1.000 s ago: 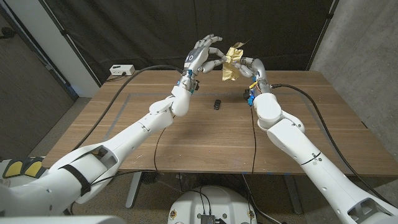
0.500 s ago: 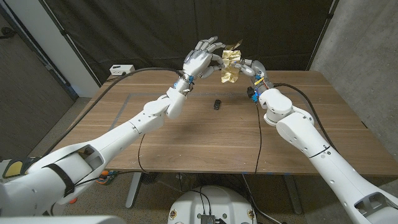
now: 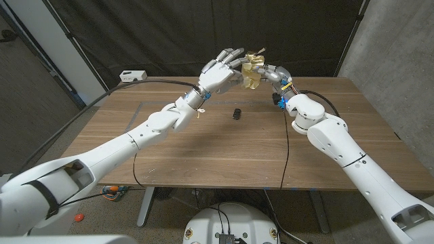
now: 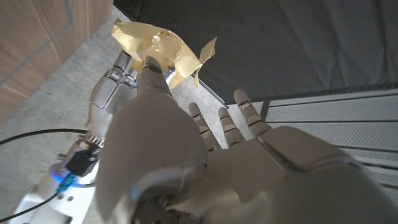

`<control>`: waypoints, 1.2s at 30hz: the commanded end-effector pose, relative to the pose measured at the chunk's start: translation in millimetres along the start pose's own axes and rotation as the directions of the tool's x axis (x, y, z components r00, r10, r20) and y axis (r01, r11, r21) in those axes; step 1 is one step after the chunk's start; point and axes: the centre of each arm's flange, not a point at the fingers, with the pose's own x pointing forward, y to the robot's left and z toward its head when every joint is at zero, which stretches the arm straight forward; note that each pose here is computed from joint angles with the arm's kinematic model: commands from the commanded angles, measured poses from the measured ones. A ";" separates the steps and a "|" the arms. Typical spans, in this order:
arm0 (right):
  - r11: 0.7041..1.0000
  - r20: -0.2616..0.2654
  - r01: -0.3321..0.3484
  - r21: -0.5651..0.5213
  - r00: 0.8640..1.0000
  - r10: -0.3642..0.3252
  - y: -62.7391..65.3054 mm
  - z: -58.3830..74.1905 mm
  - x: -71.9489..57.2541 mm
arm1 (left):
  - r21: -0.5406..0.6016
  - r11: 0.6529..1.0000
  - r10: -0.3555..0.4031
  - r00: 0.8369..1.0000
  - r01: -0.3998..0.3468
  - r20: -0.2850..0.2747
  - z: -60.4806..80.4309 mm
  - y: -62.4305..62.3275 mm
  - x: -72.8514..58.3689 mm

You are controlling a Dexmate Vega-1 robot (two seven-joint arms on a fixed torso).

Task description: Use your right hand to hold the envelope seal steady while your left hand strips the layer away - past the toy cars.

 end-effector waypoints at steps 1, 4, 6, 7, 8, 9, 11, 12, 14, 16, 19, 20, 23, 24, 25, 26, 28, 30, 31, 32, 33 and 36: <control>0.998 -0.041 -0.025 0.057 0.999 0.028 -6.6 -1.7 3.6 | 0.141 0.989 0.020 0.990 -0.039 0.137 15.2 18.6 -13.6; 0.997 -0.047 -0.033 0.064 0.998 0.036 -6.7 -3.1 3.9 | 0.136 0.988 0.058 0.993 -0.072 0.098 13.7 20.1 -15.8; 0.997 -0.049 -0.040 0.070 0.998 0.043 -6.5 -3.8 3.9 | 0.122 0.989 0.078 0.996 -0.084 0.052 11.8 20.7 -16.0; 0.996 -0.050 -0.043 0.073 0.998 0.047 -6.4 -4.0 3.9 | 0.110 0.990 0.091 0.995 -0.093 0.031 10.4 20.9 -15.8; 0.996 -0.051 -0.043 0.078 0.998 0.047 -6.2 -4.2 3.8 | 0.106 0.991 0.080 0.996 -0.082 0.024 9.4 21.8 -14.7; 0.996 -0.049 -0.043 0.076 0.998 0.047 -6.0 -4.3 3.6 | 0.117 0.989 0.086 0.996 -0.088 0.024 9.3 21.9 -14.4; 0.996 -0.049 -0.045 0.079 0.998 0.049 -5.8 -4.3 3.3 | 0.102 0.991 0.084 0.996 -0.084 0.008 9.0 22.2 -13.4; 0.996 -0.049 -0.045 0.082 0.998 0.049 -5.7 -4.3 3.2 | 0.089 0.993 0.079 0.997 -0.079 -0.002 8.6 22.5 -12.7; 0.995 -0.048 -0.053 0.085 0.997 0.057 -5.8 -4.4 3.0 | 0.107 0.990 0.096 0.995 -0.095 -0.009 8.6 22.7 -12.9; 0.994 -0.050 -0.055 0.091 0.997 0.059 -6.0 -4.5 3.0 | 0.102 0.990 0.098 0.995 -0.096 -0.015 8.6 22.4 -12.9; 0.994 -0.049 -0.057 0.097 0.997 0.062 -6.6 -4.9 3.2 | 0.104 0.989 0.105 0.994 -0.102 -0.015 9.2 21.6 -13.4; 0.994 -0.048 -0.057 0.095 0.997 0.062 -6.6 -5.0 3.2 | 0.102 0.990 0.100 0.995 -0.098 -0.016 9.1 21.6 -13.4; 0.994 -0.048 -0.057 0.098 0.997 0.062 -6.7 -5.4 3.6 | 0.095 0.990 0.104 0.994 -0.101 -0.025 9.0 22.5 -14.2; 0.993 -0.048 -0.056 0.101 0.997 0.061 -6.9 -5.7 3.7 | 0.089 0.991 0.104 0.994 -0.101 -0.030 8.7 22.8 -14.6; 0.993 -0.050 -0.054 0.105 0.997 0.060 -7.0 -6.1 3.8 | 0.097 0.990 0.110 0.993 -0.106 -0.031 8.6 23.5 -15.5; 0.993 -0.050 -0.056 0.103 0.997 0.062 -7.3 -6.4 3.9 | 0.105 0.989 0.110 0.993 -0.106 -0.035 8.8 24.4 -16.6; 0.992 -0.051 -0.055 0.110 0.997 0.061 -7.5 -7.0 4.0 | 0.097 0.991 0.098 0.994 -0.094 -0.040 8.3 25.9 -17.2; 0.992 -0.053 -0.057 0.110 0.997 0.064 -7.5 -7.6 4.3 | 0.106 0.990 0.096 0.994 -0.091 -0.045 8.7 27.6 -18.6; 0.992 -0.056 -0.060 0.110 0.996 0.066 -7.5 -7.7 4.5 | 0.114 0.990 0.092 0.995 -0.086 -0.047 9.0 28.3 -19.2; 0.992 -0.056 -0.065 0.105 0.996 0.071 -7.5 -7.9 4.9 | 0.112 0.990 0.097 0.994 -0.090 -0.054 8.5 28.7 -20.2; 0.992 -0.060 -0.062 0.108 0.996 0.068 -7.4 -7.9 5.3 | 0.110 0.990 0.094 0.994 -0.087 -0.059 8.2 29.5 -21.4; 0.994 -0.058 -0.057 0.091 0.996 0.063 -7.8 -8.2 5.3 | 0.113 0.989 0.101 0.992 -0.092 -0.081 5.9 32.0 -25.9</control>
